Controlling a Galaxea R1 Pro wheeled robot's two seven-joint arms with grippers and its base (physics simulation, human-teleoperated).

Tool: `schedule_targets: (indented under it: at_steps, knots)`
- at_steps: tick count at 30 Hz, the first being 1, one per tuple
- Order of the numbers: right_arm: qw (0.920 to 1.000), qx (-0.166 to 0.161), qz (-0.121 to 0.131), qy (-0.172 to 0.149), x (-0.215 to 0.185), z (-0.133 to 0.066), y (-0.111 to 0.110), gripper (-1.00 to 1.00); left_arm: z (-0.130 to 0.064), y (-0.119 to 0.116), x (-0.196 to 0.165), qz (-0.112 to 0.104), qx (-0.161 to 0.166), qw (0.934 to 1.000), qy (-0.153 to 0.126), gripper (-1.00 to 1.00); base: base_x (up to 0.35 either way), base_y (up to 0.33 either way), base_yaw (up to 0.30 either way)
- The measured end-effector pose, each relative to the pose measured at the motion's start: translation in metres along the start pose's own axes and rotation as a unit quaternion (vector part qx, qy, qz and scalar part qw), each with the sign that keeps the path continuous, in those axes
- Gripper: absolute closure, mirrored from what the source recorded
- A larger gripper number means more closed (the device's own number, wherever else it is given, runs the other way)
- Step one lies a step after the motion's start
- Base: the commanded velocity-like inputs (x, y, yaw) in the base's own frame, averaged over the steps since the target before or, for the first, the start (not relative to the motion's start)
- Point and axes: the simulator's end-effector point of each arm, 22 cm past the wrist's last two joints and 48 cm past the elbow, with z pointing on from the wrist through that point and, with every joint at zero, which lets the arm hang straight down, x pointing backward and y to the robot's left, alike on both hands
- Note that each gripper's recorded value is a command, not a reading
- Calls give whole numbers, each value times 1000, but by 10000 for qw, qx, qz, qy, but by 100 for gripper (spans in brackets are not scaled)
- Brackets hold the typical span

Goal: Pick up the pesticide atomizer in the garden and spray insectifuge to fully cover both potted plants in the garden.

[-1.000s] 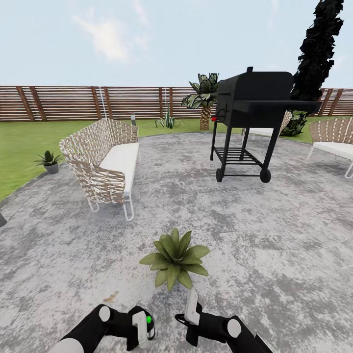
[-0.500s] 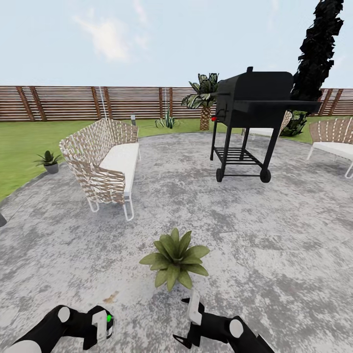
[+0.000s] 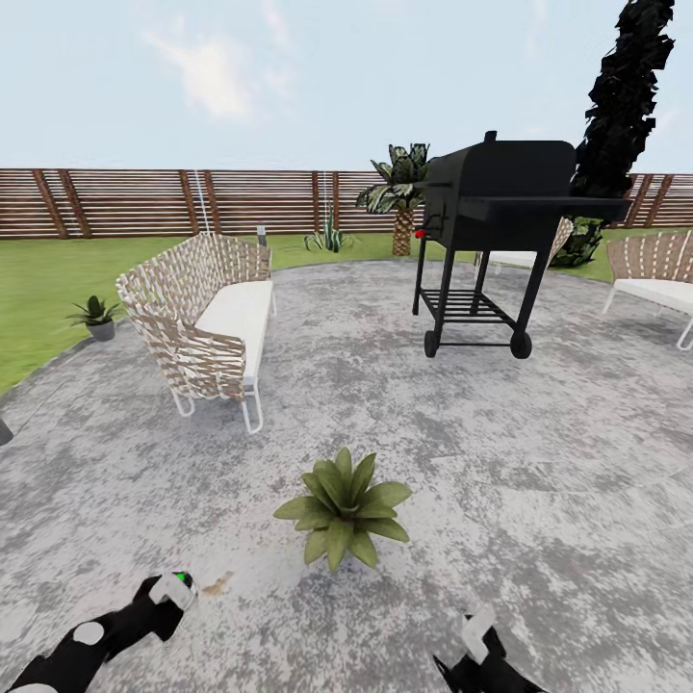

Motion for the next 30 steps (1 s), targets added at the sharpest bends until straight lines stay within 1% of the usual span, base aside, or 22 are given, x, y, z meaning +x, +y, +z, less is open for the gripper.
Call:
schedule_targets:
  at_steps: [1,2,3,4,5,6,7,8,9,10,11,12,14,18,23,26,27,29,30]
  knots:
    - [9997,200,64,123,13,-3,-7,-100,-1,6,0,-174,-118,9998,-44,100,0,0,0]
    - [9977,607,126,277,28,-8,-21,-100,-3,13,0,-408,-270,9988,-94,100,0,0,0]
    - [9937,1025,199,395,39,-14,-36,-100,-4,19,2,-593,-396,9974,-118,100,0,0,0]
    - [9901,1302,228,466,46,-18,-46,-100,-5,21,3,-702,-455,9964,-103,100,0,0,0]
    - [9830,1723,256,578,56,-27,-59,-100,-4,19,8,-856,-476,9952,5,100,0,0,0]
    - [9766,2024,291,668,64,-34,-68,-100,-1,13,13,-990,-434,9940,173,100,0,0,0]
    - [9664,2406,429,794,76,-44,-78,-100,3,3,22,-1186,-354,9912,466,100,0,0,0]
    - [9586,2643,605,872,84,-51,-84,-100,3,-2,29,-1338,-309,9882,685,100,0,0,0]
    - [9487,2883,890,943,92,-59,-90,-100,3,-8,37,-1482,-263,9843,918,100,0,0,0]
    - [9279,3261,1462,1067,108,-71,-97,-100,1,-14,50,-1645,-218,9782,1251,100,0,0,0]
    - [9151,3435,1790,1124,116,-77,-99,-100,0,-17,56,-1730,-200,9746,1406,100,0,0,0]
    - [9121,3472,1862,1136,118,-78,-99,-100,-1,-18,57,-1755,-196,9737,1443,100,0,0,0]
    - [9019,3589,2094,1176,124,-82,-100,-100,-2,-19,62,-1831,-182,9704,1565,100,0,0,0]
    - [8996,3618,2139,1181,125,-84,-101,-100,-3,-18,61,-1797,-181,9714,1543,100,0,0,0]
    - [9010,3608,2139,1105,118,-80,-101,-100,-5,-13,64,-1833,-220,9696,1603,100,0,0,0]
    - [9013,3658,2121,944,106,-76,-109,-100,-5,-11,61,-1979,-216,9638,1773,100,0,0,0]
    - [9013,3662,2120,932,105,-76,-109,-100,-4,-10,57,-2000,-206,9634,1775,100,0,0,0]
    - [9010,3670,2117,931,105,-76,-110,-100,-1,-13,50,-2030,-98,9632,1760,100,46,0,0]
    - [9001,3687,2121,942,106,-77,-111,-100,1,-17,42,-2027,49,9639,1725,100,180,0,0]
